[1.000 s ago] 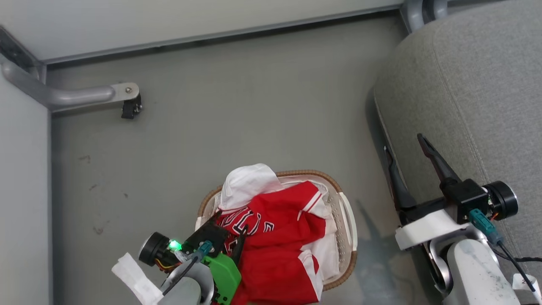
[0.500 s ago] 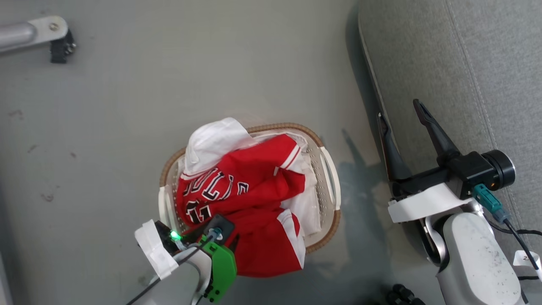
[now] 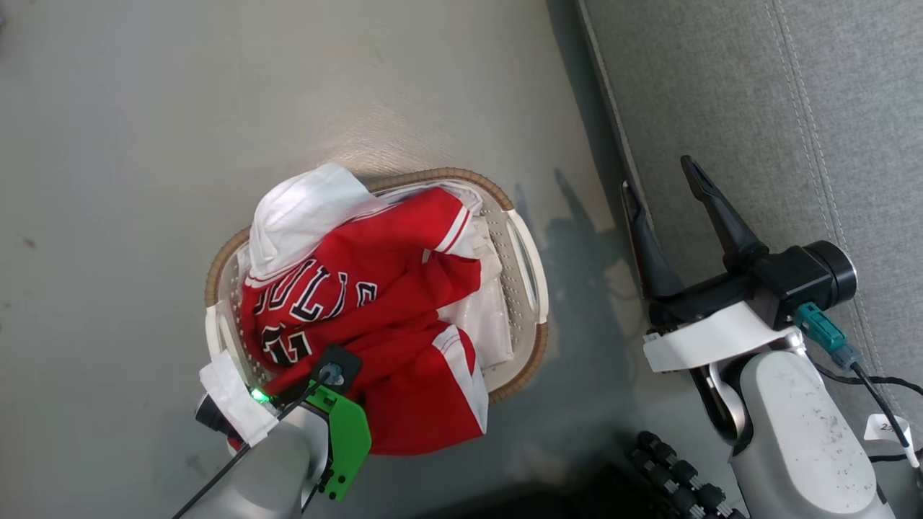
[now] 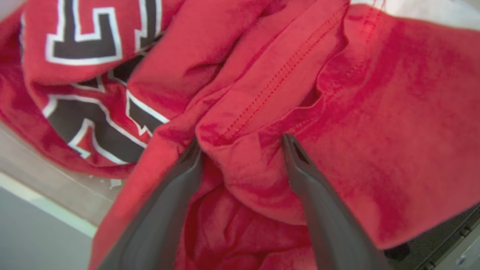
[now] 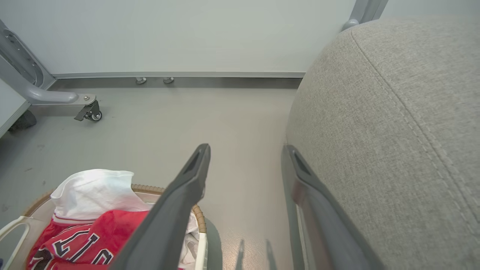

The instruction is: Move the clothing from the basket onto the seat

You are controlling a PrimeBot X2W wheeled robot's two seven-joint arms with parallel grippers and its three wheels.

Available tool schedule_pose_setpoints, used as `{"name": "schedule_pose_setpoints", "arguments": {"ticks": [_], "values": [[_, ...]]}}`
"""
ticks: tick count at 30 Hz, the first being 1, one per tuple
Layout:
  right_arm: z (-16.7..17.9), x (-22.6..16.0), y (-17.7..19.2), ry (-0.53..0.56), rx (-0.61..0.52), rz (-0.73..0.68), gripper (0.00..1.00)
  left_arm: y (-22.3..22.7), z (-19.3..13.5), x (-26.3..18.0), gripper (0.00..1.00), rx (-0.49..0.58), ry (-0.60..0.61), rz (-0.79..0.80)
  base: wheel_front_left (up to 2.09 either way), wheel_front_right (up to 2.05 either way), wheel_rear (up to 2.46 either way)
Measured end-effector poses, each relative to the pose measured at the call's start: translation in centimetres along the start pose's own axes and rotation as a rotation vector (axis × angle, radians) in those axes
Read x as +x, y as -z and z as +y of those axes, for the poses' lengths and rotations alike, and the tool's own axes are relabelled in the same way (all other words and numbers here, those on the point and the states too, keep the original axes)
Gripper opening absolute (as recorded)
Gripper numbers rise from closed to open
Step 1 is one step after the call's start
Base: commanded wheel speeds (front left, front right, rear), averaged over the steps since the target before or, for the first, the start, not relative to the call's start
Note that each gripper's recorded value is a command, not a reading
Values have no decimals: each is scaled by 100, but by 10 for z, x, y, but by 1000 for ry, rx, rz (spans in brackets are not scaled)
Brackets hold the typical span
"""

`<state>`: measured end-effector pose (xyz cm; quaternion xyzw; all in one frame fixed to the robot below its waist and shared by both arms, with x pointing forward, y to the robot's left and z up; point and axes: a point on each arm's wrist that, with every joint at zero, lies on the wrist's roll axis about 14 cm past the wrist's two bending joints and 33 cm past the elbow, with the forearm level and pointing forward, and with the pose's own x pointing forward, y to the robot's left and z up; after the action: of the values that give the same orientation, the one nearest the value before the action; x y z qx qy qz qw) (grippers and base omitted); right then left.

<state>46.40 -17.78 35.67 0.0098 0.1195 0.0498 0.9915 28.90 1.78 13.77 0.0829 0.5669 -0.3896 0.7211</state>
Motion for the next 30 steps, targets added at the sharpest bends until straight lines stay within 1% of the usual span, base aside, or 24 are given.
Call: {"name": "schedule_pose_setpoints", "arguments": {"ticks": [3,4,5,7,17,23,30], "values": [[-3,-2,2,9,2,7,100,2,-3,4,100,1,13,16,0,0,0],[-5,-2,2,13,0,9,100,2,-4,5,67,-1,16,17,0,0,0],[-6,-3,3,17,0,10,100,2,-4,6,47,-2,19,17,0,0,0],[-8,-4,2,23,-1,10,100,1,-6,6,0,4,22,14,0,0,0],[-4,-13,-14,19,1,-18,100,-23,-11,-13,0,44,9,-101,0,0,0],[1,-27,-28,12,-13,-43,100,-44,-24,-36,0,30,2,-227,0,0,0],[5,-49,-49,11,-38,-85,100,-72,-38,-70,0,43,-21,-382,0,0,0]]}}
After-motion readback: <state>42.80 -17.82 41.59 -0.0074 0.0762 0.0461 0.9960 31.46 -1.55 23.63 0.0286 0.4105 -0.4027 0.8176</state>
